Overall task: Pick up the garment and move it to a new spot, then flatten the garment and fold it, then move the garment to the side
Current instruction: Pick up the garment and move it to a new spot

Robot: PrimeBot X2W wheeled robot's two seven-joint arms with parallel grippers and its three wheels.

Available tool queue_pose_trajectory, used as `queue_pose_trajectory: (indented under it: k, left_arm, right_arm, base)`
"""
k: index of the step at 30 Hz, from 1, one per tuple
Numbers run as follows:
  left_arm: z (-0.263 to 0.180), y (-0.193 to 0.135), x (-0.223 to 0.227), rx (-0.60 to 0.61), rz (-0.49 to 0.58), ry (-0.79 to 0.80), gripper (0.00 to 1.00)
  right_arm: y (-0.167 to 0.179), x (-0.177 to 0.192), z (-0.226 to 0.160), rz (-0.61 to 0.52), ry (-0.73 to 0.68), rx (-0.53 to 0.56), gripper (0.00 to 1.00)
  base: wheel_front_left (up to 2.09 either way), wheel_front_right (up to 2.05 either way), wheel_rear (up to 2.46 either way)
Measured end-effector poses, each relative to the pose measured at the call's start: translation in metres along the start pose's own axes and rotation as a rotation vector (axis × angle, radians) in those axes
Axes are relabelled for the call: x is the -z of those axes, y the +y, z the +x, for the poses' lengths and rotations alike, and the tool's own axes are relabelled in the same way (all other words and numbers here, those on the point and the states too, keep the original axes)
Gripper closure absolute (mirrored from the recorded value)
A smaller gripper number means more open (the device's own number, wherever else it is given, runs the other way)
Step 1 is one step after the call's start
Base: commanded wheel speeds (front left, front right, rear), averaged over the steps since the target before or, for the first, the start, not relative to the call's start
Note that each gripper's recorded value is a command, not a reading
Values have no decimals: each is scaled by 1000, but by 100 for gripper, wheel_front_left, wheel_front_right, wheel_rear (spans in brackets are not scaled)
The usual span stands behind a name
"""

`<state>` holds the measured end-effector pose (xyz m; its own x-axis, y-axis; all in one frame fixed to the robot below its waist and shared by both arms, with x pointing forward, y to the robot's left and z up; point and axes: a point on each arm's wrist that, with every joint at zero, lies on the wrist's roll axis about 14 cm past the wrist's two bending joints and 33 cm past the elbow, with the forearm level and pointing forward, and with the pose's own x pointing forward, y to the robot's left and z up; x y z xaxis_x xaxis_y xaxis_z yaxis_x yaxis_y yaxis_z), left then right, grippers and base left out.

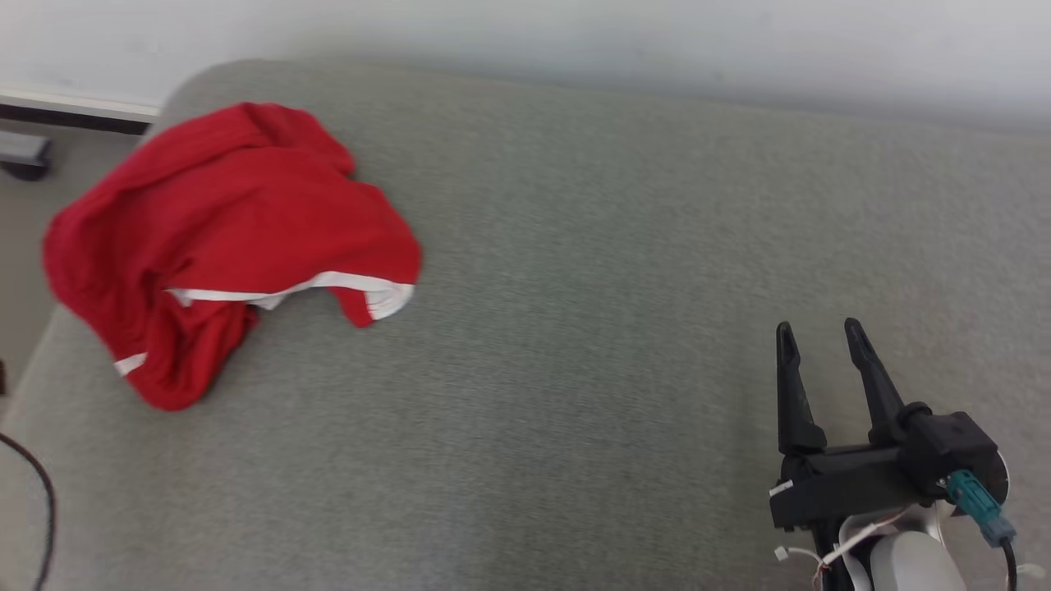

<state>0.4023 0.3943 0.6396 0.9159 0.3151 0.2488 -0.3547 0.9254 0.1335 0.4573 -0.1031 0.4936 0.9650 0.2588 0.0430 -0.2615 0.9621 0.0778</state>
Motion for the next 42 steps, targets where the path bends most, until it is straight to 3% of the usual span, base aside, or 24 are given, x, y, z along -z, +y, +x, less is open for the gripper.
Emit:
queue_pose_trajectory:
  k: [16,26,32,33,34,35,42]
  left_arm:
    - [87,-83,94,210,31,304,0]
    - [69,-89,194,255,130,705,0]
    - [54,-89,213,270,136,831,0]
    - [51,-90,215,273,125,842,11]
    - [51,-91,215,272,110,840,36]
    - [51,-91,216,276,117,841,100]
    - [58,-88,210,274,132,794,100]
  right_arm:
    - [-81,28,-36,11,51,234,0]
    - [-103,40,-50,-2,87,300,0]
    - [-102,36,-50,-5,76,296,0]
    - [-102,35,-50,-6,73,296,0]
    - [-102,34,-50,-6,70,295,0]
    - [-102,33,-50,-8,69,295,0]
    - [-102,28,-49,-14,60,294,0]
  base:
    - [0,0,0]
    - [0,0,0]
    - [0,0,0]
    - [0,0,0]
    - [0,0,0]
    - [0,0,0]
    - [0,0,0]
